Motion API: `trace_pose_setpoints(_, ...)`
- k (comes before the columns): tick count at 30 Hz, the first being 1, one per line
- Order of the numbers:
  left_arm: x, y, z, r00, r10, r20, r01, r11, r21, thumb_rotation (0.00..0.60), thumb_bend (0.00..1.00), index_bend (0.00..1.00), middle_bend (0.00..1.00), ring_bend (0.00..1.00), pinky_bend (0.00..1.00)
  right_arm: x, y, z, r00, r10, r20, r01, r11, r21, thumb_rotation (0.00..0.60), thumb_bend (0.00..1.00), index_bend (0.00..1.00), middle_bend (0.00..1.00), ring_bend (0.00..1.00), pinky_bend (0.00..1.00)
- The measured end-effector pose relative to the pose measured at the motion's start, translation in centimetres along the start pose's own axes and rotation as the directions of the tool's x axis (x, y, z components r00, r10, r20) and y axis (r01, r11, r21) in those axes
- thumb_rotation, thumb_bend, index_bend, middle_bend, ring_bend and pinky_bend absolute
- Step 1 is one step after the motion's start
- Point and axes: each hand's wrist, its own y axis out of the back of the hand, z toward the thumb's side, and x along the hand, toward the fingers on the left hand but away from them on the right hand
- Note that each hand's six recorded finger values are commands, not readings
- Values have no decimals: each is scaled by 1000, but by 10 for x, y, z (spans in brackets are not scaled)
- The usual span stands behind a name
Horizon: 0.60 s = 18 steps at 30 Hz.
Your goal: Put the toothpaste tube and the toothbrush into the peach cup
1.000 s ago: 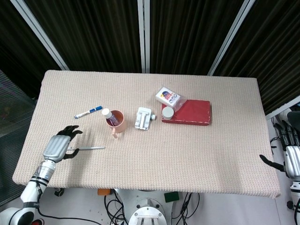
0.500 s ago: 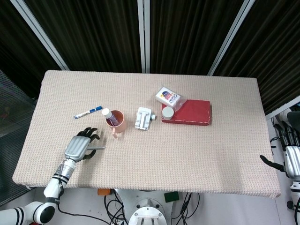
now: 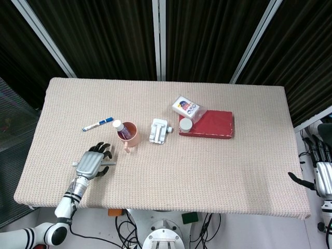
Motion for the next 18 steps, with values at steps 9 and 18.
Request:
trace_pose_setpoints(9,3,-7,2,1000,-7,-1,7,1000,10,600,304,448,154,66,209,0,-2,0,1000,8,-1,-8,1000,2,600,242,0,0,0,0)
trace_pose_setpoints(18,5,-9,1,1000,-9,-14,9,1000,8,600,305,474,157,66,209,1,-3,-2,1000,12,5,-12,1000,0,600,242,0,0,0,0)
